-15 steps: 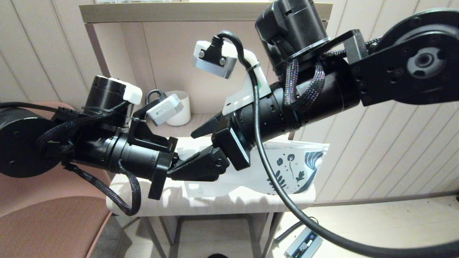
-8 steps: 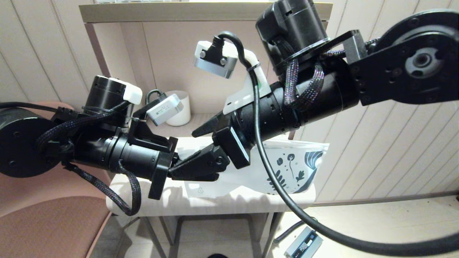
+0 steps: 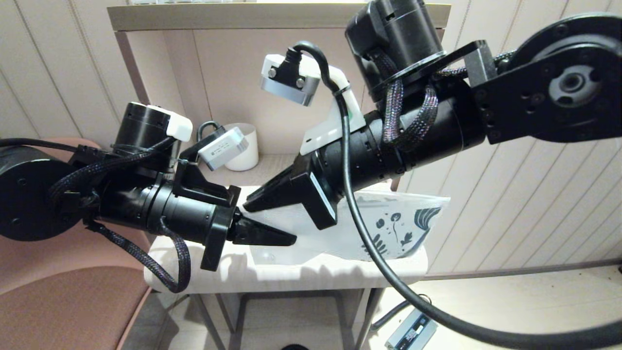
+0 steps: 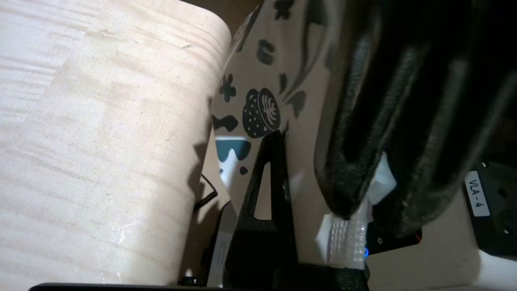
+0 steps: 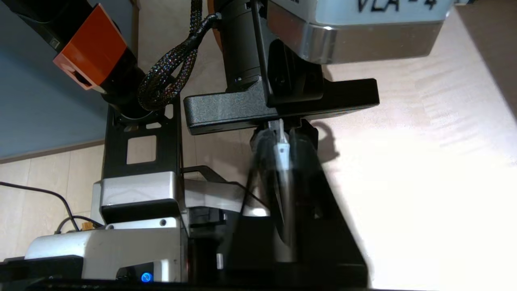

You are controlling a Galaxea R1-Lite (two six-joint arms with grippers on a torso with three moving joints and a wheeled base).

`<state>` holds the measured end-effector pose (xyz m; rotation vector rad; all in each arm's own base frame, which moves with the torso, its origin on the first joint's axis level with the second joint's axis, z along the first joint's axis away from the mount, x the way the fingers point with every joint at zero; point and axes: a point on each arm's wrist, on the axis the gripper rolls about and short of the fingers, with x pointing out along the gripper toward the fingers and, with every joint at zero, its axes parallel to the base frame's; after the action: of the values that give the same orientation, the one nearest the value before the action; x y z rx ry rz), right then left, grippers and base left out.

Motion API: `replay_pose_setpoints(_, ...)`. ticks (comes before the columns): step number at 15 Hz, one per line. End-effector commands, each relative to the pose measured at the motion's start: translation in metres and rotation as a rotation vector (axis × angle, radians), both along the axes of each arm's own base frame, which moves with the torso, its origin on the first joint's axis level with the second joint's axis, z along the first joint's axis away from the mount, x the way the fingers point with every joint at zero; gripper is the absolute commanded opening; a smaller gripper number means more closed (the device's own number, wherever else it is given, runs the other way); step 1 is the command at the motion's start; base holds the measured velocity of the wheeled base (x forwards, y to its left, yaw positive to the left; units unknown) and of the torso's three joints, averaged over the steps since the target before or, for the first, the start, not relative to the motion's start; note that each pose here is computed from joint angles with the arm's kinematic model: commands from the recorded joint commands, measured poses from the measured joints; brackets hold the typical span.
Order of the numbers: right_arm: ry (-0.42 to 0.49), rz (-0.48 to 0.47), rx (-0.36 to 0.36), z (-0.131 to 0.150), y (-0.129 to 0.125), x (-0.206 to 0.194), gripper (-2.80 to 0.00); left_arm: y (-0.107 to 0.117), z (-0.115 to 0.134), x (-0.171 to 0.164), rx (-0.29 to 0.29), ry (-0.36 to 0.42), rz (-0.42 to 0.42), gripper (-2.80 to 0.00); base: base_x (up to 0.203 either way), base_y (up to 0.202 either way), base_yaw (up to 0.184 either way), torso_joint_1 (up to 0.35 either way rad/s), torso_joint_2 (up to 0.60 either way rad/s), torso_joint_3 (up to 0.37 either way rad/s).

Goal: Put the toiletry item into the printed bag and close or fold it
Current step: Close the strorage bag and place it on the desk

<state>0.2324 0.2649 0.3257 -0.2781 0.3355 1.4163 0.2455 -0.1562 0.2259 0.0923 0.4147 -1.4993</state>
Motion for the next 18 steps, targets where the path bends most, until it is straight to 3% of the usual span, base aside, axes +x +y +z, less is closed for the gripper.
replay_pose_setpoints(1,0.007,0.004,-0.005,-0.002,0.001,0.000,-2.80,0.000,0.000,0.000,-0.003,-0.001,-0.005,-2.80,0.000,0.000,0.000,0.000,0.00,0.000)
replay_pose_setpoints(18,0.011,-0.033,-0.015,0.003,-0.017,0.001,-2.80,0.001,0.002,-0.002,-0.006,-0.006,-0.007,-2.80,0.000,0.000,0.000,0.000,0.00,0.000)
